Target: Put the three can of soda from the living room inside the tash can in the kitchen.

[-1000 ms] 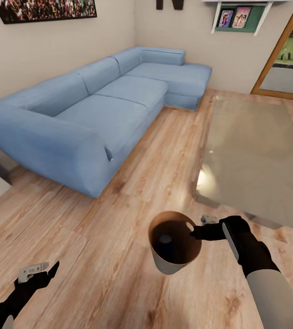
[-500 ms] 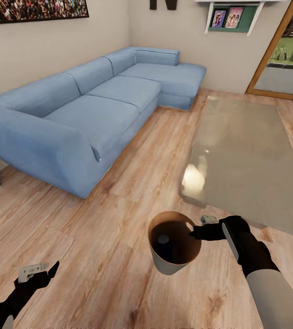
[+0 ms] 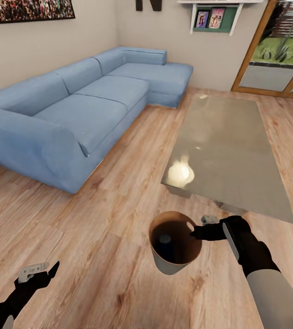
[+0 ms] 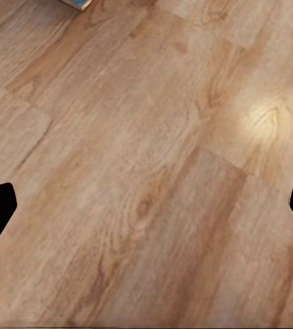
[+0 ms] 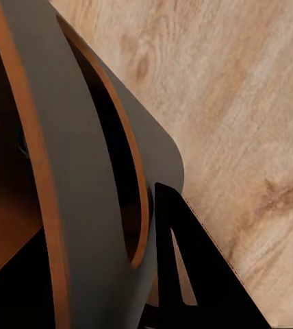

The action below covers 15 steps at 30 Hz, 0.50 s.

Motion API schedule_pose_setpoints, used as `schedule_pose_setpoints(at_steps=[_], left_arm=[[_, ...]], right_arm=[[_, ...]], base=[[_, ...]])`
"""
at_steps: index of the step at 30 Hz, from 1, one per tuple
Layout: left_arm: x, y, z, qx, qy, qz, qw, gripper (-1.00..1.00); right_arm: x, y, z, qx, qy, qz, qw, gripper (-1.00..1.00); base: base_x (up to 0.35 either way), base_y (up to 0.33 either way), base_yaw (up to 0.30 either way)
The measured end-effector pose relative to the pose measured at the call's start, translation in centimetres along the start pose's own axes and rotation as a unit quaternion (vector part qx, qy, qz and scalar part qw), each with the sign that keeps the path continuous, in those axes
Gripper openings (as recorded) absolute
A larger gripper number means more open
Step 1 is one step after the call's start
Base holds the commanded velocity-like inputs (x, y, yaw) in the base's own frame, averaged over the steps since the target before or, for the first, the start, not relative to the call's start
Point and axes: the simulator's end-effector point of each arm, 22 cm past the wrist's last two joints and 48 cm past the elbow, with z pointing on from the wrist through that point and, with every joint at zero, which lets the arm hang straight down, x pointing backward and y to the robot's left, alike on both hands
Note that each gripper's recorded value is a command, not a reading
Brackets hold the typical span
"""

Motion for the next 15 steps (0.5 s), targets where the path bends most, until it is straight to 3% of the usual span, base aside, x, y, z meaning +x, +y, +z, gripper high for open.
schedule_pose_setpoints(at_steps=[6, 15], left_arm=[[-0.29, -0.04, -0.06, 0.001, -0.003, -0.001, 1.0000, 1.00], [-0.71, -0.15, -0.16, 0.003, -0.007, 0.000, 1.0000, 1.00]], right_arm=[[-0.21, 0.34, -0.27, -0.005, -0.003, 0.002, 1.0000, -1.00], [-0.54, 0.64, -0.69, -0.007, -0.008, 0.000, 0.9999, -1.00]], base=[[-0.136, 0.241, -0.209], [0.018, 0.312, -0.199]])
